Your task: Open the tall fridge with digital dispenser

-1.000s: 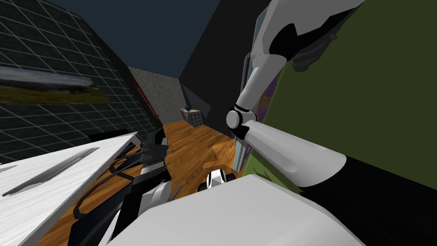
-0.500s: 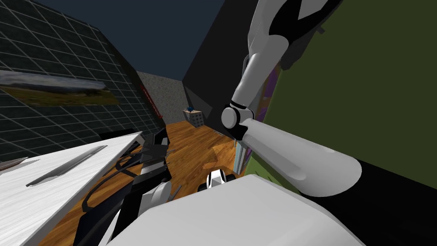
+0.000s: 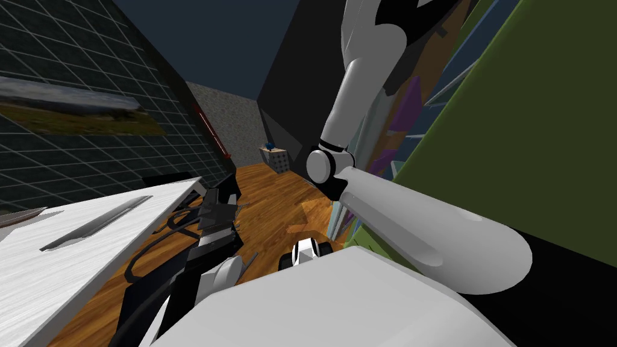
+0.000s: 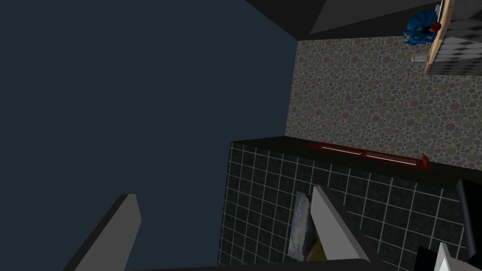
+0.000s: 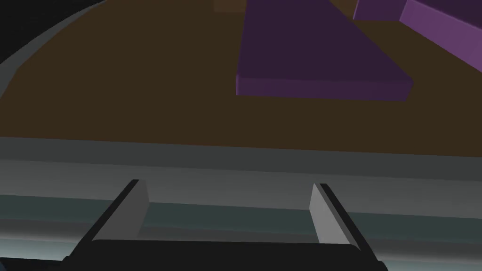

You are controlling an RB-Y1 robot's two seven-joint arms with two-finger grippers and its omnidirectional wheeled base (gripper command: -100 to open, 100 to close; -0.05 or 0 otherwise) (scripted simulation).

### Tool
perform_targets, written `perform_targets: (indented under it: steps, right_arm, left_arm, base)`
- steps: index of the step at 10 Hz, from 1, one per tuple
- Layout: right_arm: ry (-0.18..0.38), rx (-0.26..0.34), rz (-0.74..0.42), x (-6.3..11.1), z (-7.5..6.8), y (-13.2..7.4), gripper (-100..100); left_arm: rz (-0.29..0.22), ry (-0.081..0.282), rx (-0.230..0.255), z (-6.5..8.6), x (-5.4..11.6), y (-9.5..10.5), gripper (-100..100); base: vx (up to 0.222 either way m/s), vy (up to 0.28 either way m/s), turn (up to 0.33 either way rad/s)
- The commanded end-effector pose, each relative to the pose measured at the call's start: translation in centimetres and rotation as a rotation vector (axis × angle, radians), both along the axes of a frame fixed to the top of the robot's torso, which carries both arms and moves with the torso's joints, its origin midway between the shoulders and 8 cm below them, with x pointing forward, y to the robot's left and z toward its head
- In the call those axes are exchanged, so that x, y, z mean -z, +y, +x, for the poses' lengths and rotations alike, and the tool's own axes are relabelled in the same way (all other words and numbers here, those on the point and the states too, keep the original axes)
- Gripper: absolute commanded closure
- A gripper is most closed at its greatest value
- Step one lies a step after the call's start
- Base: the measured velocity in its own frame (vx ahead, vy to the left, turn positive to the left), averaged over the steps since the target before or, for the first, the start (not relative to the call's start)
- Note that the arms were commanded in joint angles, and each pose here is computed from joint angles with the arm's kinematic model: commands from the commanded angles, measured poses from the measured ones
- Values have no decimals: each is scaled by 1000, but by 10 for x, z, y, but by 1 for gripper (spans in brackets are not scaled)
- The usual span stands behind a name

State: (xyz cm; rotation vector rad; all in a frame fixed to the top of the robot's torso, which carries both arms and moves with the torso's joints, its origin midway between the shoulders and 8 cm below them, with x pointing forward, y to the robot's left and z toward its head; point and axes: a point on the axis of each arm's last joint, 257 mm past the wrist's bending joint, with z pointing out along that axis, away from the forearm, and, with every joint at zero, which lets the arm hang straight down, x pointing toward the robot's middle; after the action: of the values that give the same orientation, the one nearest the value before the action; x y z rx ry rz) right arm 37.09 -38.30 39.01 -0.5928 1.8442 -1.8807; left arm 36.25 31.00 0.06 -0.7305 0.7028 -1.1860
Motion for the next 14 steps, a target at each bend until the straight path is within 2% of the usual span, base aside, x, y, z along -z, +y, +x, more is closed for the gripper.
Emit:
perform_targets:
  steps: [1,3,4,9,10,13,14]
  right_arm:
    - [0,-4,-4,-2,0,2,100]
    - [-1,60,-5,-4,-10,-11,100]
    - [-1,60,-5,-4,-10,-11,100]
    - [-6,225,-16,-13,-39,-41,100]
    - [-6,225,-16,-13,-39,-41,100]
    - [-7,324,-27,-19,-57,-57,100]
    - [-7,324,-27,-19,-57,-57,100]
  left_arm:
    - [0,0,0,0,0,0,0]
    - [0,0,0,0,0,0,0]
    - [0,0,0,0,0,0,0]
    - [0,0,0,0,0,0,0]
    - [0,0,0,0,0,0,0]
    - [0,0,0,0,0,0,0]
    - [0,0,0,0,0,0,0]
  base:
    - [11,20,18]
    - [177,74,-6]
    - [204,71,-8]
    - [283,123,-4]
    - [220,120,-7]
    - [244,88,-4]
    - [233,95,-7]
